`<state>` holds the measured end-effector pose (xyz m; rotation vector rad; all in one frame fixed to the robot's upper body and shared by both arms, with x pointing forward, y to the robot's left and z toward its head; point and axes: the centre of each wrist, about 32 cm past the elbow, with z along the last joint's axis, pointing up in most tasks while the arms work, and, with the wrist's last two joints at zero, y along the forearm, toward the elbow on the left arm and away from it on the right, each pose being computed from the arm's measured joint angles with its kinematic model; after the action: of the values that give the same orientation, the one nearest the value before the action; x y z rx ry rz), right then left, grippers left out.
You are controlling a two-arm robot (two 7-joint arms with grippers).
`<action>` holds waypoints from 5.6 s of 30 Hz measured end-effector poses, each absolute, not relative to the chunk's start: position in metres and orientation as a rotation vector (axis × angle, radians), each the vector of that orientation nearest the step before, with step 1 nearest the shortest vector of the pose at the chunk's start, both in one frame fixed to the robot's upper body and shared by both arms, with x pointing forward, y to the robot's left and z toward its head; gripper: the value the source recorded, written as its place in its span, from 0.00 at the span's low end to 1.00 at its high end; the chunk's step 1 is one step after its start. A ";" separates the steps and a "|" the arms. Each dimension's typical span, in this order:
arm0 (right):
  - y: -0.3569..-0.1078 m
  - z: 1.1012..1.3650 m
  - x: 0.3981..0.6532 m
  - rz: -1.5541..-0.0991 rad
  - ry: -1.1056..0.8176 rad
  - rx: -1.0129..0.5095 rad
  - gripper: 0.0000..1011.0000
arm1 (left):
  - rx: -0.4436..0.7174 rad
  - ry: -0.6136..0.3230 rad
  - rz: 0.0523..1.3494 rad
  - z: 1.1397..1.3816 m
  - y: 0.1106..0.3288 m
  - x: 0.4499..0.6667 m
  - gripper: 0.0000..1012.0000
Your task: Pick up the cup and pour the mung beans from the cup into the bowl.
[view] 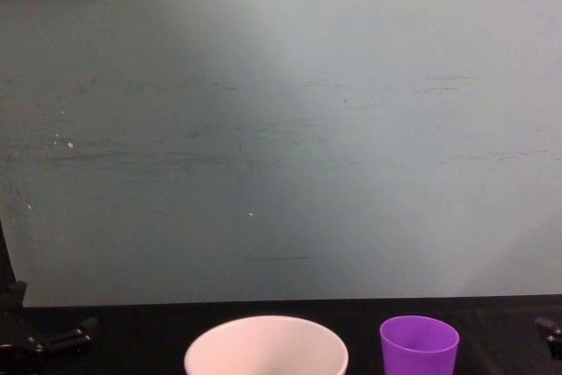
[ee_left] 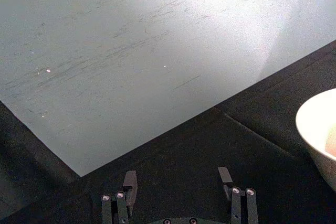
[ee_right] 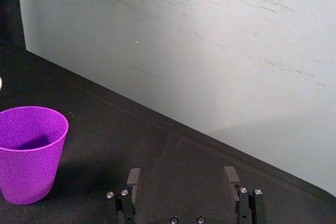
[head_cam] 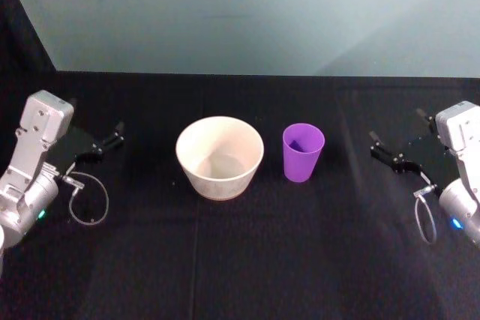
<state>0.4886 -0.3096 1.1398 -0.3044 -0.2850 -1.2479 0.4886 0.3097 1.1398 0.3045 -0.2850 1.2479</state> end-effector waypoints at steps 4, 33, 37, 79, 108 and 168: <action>-0.310 1.140 0.489 -1.248 -0.285 -0.304 0.99 | 0.304 -0.285 1.248 1.140 0.310 0.489 0.99; -0.310 1.140 0.489 -1.248 -0.285 -0.304 0.99 | 0.304 -0.285 1.248 1.140 0.310 0.489 0.99; -0.310 1.140 0.489 -1.248 -0.285 -0.304 0.99 | 0.304 -0.285 1.248 1.140 0.310 0.489 0.99; -0.259 1.109 0.463 -1.022 -0.075 -0.179 0.99 | 0.304 -0.285 1.248 1.140 0.310 0.489 0.99; -0.222 1.096 0.505 -1.040 -0.019 -0.102 0.99 | 0.304 -0.285 1.248 1.140 0.310 0.489 0.99; -0.231 1.167 0.494 -1.021 -0.065 -0.079 0.71 | 0.304 -0.285 1.248 1.140 0.310 0.489 0.99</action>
<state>0.4936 -0.2306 1.1672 -0.0790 -0.0651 -1.0214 0.4886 0.3097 1.1398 0.3045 -0.2850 1.2480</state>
